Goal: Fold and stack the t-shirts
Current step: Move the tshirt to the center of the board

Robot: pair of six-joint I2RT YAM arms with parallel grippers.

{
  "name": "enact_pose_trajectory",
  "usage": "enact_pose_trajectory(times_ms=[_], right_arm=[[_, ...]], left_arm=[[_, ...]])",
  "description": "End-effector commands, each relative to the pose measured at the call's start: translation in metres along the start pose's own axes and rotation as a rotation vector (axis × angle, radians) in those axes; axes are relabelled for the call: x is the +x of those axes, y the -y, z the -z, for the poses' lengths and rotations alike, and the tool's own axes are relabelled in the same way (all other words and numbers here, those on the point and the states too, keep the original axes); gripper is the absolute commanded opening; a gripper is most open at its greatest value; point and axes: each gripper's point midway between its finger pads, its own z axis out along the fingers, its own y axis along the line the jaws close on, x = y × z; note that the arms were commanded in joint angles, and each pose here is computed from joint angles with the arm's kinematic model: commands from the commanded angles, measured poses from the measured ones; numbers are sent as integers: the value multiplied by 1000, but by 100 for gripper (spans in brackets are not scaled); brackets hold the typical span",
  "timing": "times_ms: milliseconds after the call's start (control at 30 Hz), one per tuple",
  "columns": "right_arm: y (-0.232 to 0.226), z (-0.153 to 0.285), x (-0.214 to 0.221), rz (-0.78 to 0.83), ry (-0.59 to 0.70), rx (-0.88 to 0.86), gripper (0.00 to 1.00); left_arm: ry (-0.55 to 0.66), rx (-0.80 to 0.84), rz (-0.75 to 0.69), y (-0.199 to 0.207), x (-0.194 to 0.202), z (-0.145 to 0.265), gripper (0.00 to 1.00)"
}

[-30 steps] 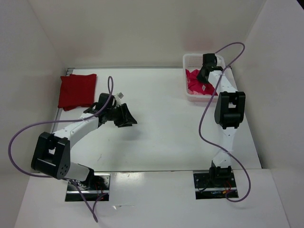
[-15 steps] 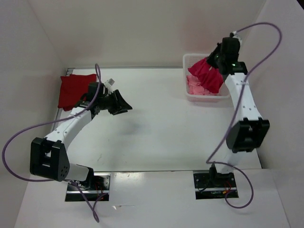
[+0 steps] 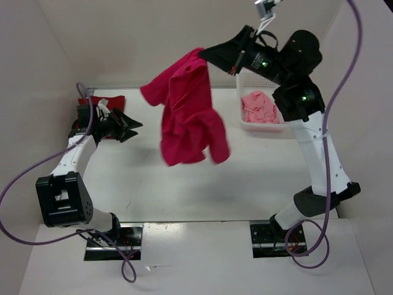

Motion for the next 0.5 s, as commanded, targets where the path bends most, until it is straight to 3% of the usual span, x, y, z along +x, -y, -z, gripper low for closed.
enact_pose_trajectory(times_ms=[0, 67, 100, 133, 167, 233, 300, 467], right_arm=[[24, -17, 50, -95, -144, -61, 0], [63, -9, 90, -116, -200, 5, 0], [90, -4, 101, -114, -190, 90, 1], [139, 11, 139, -148, -235, 216, 3], [156, 28, 146, -163, -226, 284, 6], [227, 76, 183, -273, -212, 510, 22], [270, 116, 197, -316, -164, 720, 42], [279, 151, 267, -364, -332, 895, 49]], left_arm=[[58, 68, 9, 13, -22, 20, 60], [82, 64, 1, 12, -28, 28, 61], [103, 37, 2, 5, -32, 33, 63], [124, 31, -8, 9, -36, 37, 64], [139, 15, -10, 4, -40, 39, 64], [170, -15, -37, 1, -45, 42, 66], [184, -49, -48, -4, -45, 44, 67], [174, -228, -135, -33, -33, 33, 72]])
